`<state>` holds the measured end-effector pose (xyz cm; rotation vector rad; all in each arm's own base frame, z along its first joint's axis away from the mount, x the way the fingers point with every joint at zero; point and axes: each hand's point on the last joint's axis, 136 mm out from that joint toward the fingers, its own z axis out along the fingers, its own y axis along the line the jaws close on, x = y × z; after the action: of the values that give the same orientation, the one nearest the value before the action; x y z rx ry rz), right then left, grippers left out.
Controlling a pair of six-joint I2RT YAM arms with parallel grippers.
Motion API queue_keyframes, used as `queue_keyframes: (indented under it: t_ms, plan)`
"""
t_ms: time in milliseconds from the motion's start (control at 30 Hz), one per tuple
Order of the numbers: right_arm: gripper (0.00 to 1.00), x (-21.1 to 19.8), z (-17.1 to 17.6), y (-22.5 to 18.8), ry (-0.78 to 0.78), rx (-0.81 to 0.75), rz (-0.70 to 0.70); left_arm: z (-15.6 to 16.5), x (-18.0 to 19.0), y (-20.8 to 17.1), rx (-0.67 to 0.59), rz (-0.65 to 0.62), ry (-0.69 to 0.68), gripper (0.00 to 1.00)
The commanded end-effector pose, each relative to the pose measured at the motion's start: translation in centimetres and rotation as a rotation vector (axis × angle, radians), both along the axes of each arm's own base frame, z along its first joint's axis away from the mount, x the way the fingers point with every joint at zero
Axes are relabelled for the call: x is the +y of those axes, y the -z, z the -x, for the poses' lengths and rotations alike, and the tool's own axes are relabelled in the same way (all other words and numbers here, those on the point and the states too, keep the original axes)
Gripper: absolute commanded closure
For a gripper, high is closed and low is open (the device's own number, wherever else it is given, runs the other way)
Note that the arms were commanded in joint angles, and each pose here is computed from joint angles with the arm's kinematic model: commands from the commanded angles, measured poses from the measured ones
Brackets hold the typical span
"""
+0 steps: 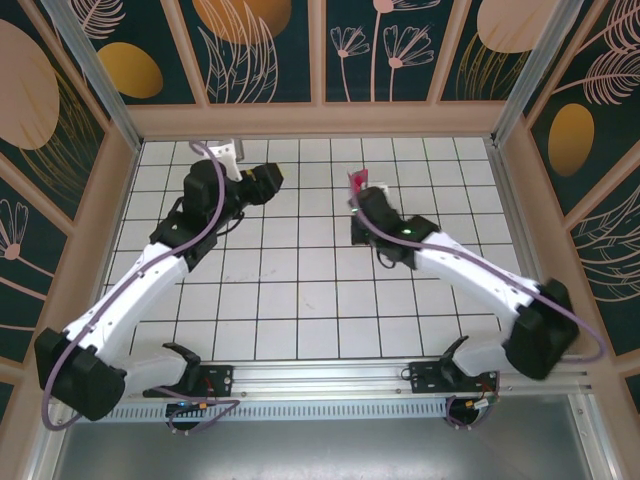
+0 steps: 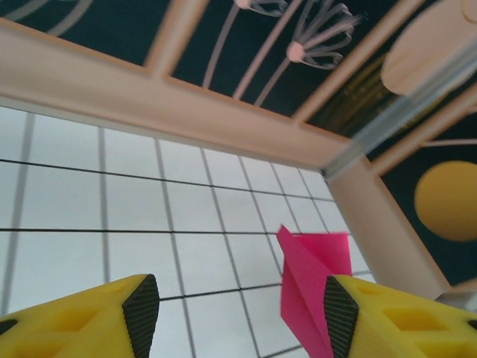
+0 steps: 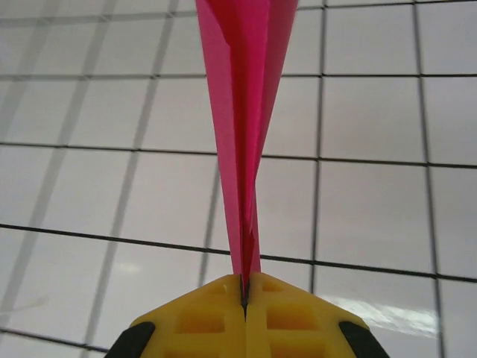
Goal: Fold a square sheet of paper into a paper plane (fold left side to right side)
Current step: Turn over the paper at the center of the table.
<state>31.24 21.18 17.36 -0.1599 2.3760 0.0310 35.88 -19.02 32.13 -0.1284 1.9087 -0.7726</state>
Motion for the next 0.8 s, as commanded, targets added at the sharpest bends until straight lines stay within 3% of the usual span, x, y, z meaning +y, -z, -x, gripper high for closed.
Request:
queue_keyframes:
  t_ms: [0,167,500,567,767]
  plan:
    - [1.0,-4.7,1.0,1.8,0.166,-0.004,0.493,0.4,4.1,0.3,-0.021,-0.059,-0.195,0.37]
    - [1.0,-0.7,1.0,5.8,0.086,0.025,0.731,1.8,6.1,-0.8,-0.056,-0.071,-0.261,0.37]
    - [0.99,4.4,2.0,13.7,-0.094,0.144,0.867,2.0,6.2,-0.8,-0.057,-0.075,-0.253,0.37]
    - [0.93,5.1,2.4,14.7,-0.117,0.172,0.849,1.9,5.9,-0.6,-0.051,-0.079,-0.243,0.37]
    - [0.59,7.5,3.5,14.5,-0.182,0.209,0.681,1.4,4.9,0.7,-0.017,-0.092,-0.202,0.36]
